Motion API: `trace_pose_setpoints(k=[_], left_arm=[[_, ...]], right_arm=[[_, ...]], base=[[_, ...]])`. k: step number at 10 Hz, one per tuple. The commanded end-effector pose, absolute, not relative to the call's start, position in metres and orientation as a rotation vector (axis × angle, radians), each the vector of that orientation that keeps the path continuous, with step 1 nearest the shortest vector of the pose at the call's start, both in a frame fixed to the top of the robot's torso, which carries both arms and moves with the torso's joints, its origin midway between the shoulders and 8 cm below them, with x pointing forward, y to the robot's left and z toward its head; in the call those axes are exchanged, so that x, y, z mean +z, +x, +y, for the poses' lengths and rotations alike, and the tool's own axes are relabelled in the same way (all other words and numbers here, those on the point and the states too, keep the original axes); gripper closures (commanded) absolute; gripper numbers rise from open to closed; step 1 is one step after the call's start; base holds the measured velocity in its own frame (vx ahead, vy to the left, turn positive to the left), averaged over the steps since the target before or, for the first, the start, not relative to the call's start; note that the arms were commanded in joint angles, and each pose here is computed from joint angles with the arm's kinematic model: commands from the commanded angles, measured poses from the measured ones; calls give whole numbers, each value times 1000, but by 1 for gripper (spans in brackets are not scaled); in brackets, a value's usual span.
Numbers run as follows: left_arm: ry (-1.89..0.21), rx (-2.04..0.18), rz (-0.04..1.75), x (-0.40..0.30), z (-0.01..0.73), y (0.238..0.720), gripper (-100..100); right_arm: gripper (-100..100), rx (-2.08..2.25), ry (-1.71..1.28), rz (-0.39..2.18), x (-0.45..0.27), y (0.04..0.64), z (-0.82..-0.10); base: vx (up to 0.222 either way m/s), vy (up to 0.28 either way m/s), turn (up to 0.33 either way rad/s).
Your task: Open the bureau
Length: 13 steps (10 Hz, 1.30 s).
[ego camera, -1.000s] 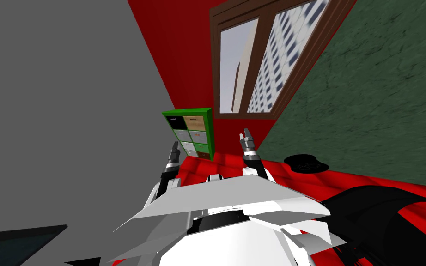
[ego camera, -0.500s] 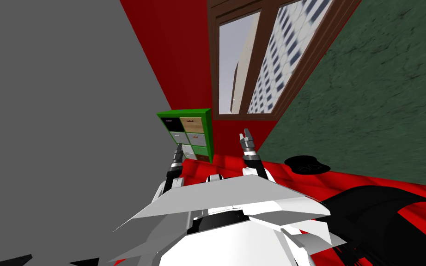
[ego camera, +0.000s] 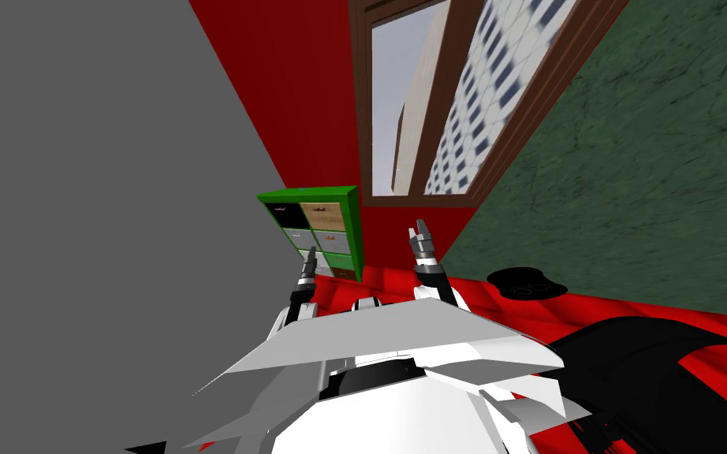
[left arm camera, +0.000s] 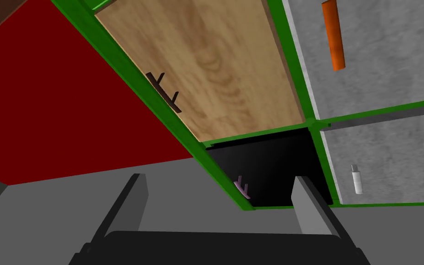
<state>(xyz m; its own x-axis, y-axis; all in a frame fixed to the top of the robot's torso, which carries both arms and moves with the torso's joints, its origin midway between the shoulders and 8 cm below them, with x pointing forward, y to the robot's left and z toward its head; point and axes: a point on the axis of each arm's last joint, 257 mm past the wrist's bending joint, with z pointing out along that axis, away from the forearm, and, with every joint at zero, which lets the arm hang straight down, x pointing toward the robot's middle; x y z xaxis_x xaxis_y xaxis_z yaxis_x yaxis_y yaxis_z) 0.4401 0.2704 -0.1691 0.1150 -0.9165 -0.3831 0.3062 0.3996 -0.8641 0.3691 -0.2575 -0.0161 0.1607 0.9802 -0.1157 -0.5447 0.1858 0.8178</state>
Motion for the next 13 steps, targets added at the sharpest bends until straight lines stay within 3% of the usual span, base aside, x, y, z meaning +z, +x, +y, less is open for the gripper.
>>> trace_pose_setpoints(k=[1, 13], left_arm=[[-702, -999, 1147, -191, 266, 446, -100], [-687, -933, 1348, -277, 256, 461, -100]], right_arm=[[0, 1233, 717, 759, -16, 369, -258], [0, 1233, 717, 759, -16, 369, -258]], base=[[124, -14, -59], [109, -8, -37]])
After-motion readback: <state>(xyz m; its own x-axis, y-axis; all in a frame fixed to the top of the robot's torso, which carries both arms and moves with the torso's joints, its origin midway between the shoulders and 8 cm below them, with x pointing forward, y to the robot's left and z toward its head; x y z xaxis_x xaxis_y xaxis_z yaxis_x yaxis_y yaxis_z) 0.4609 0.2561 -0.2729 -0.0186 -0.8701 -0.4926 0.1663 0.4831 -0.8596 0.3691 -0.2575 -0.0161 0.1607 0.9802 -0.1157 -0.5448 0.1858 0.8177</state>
